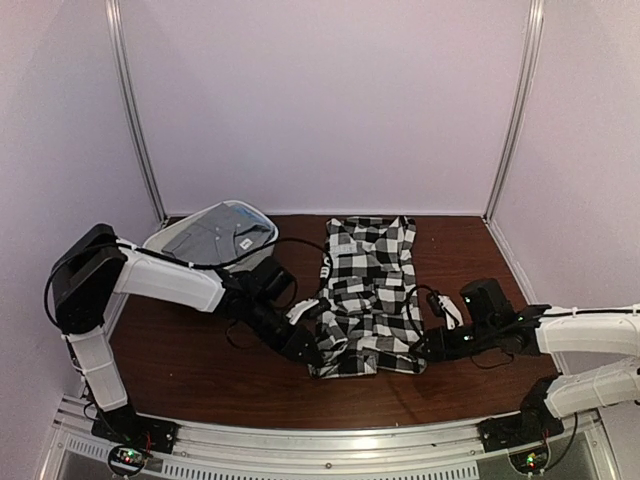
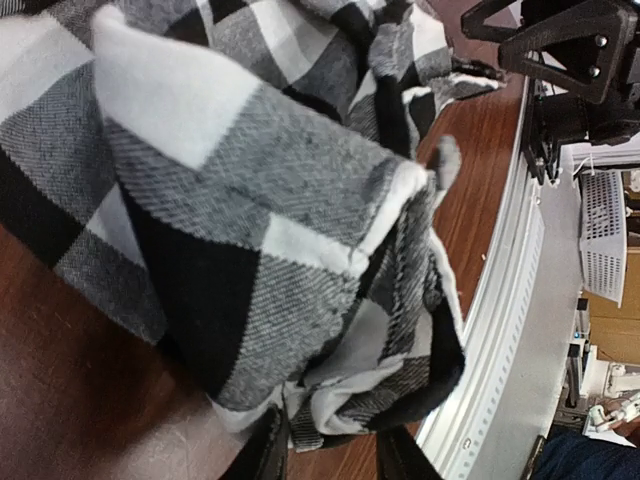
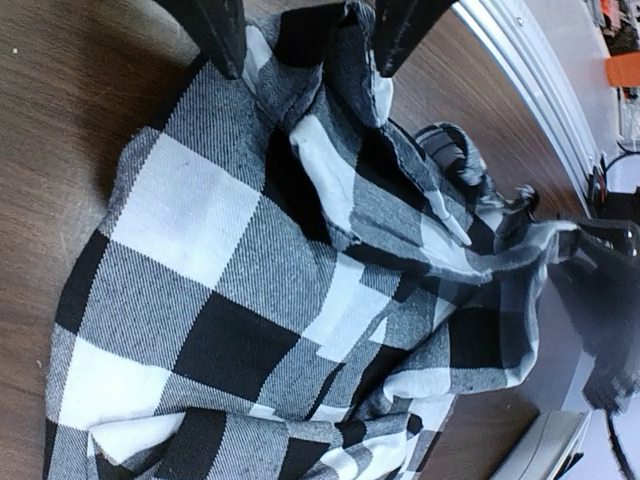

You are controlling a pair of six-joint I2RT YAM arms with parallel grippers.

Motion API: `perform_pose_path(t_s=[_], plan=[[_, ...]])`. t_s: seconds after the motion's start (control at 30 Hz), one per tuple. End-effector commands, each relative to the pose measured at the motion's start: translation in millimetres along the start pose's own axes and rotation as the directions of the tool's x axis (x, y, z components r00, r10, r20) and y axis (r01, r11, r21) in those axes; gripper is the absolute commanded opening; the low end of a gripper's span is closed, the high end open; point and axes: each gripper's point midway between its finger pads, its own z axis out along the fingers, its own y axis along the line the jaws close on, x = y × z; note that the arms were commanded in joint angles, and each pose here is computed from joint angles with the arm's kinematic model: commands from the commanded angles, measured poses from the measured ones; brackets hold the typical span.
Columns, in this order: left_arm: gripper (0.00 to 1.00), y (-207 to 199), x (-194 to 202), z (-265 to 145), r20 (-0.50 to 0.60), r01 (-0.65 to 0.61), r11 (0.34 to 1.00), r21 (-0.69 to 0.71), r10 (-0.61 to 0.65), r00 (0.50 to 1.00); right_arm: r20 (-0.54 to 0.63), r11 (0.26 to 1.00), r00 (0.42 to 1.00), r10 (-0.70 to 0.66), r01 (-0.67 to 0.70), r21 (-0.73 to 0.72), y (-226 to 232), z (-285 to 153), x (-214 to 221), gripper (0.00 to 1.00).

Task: Fold and stack the long sleeve shirts
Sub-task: Flatten out the crumpled shirt at the center of the board.

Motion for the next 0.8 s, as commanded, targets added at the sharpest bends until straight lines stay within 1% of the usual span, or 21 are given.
perform_pose_path(t_s=[0.0, 0.1, 0.17, 0.27, 0.37, 0.43, 0.5, 0.67, 0.7, 0.77], plan=[[0.37, -23.9, -22.0, -23.3, 0.091, -0.085, 0.995, 0.051, 0.08, 0.993, 0.055, 0.999, 0.998, 0.038, -0.039, 0.029, 0.1, -14.8, -7.0, 0.52], [0.43, -35.5, -35.1, -34.2, 0.121, -0.13, 0.99, 0.046, 0.123, 0.985, 0.087, 0.998, 0.996, 0.008, -0.014, 0.066, 3.6, -23.1, -23.8, 0.57], [0.44, -36.8, -43.3, -39.7, 0.138, -0.145, 0.989, 0.02, 0.141, 0.98, 0.099, 0.995, 0.995, -0.01, 0.0, 0.095, 5.1, -25.2, -35.8, 0.58], [0.44, -32.8, -56.0, -46.4, 0.166, -0.145, 0.989, -0.02, 0.146, 0.975, 0.077, 0.992, 0.997, -0.023, 0.013, 0.127, 3.7, -20.3, -40.8, 0.57], [0.43, -32.5, -69.1, -51.3, 0.2, -0.145, 0.989, -0.041, 0.15, 0.968, 0.05, 0.989, 0.998, -0.027, 0.019, 0.148, 2.1, -10.1, -38.6, 0.52], [0.43, -36.5, -74.0, -51.0, 0.204, -0.157, 0.987, -0.026, 0.159, 0.966, 0.027, 0.988, 0.999, -0.035, 0.03, 0.151, 5.0, -1.7, -35.9, 0.48], [0.43, -33.2, -77.3, -49.5, 0.206, -0.151, 0.988, -0.041, 0.157, 0.966, -0.003, 0.987, 0.999, -0.044, 0.044, 0.157, 8.1, 7.8, -31.0, 0.48], [0.46, -9.6, -90.2, -41.2, 0.203, -0.098, 0.987, -0.124, 0.122, 0.971, -0.088, 0.979, 0.993, -0.074, 0.089, 0.184, 11.0, 27.2, -11.9, 0.46], [0.47, -5.9, -93.6, -38.9, 0.205, -0.092, 0.986, -0.136, 0.119, 0.971, -0.101, 0.978, 0.992, -0.077, 0.095, 0.187, 11.2, 28.7, -7.8, 0.44], [0.49, -1.3, -99.8, -33.9, 0.205, -0.086, 0.986, -0.146, 0.115, 0.972, -0.123, 0.977, 0.989, -0.085, 0.107, 0.184, 14.2, 28.9, 0.0, 0.35]])
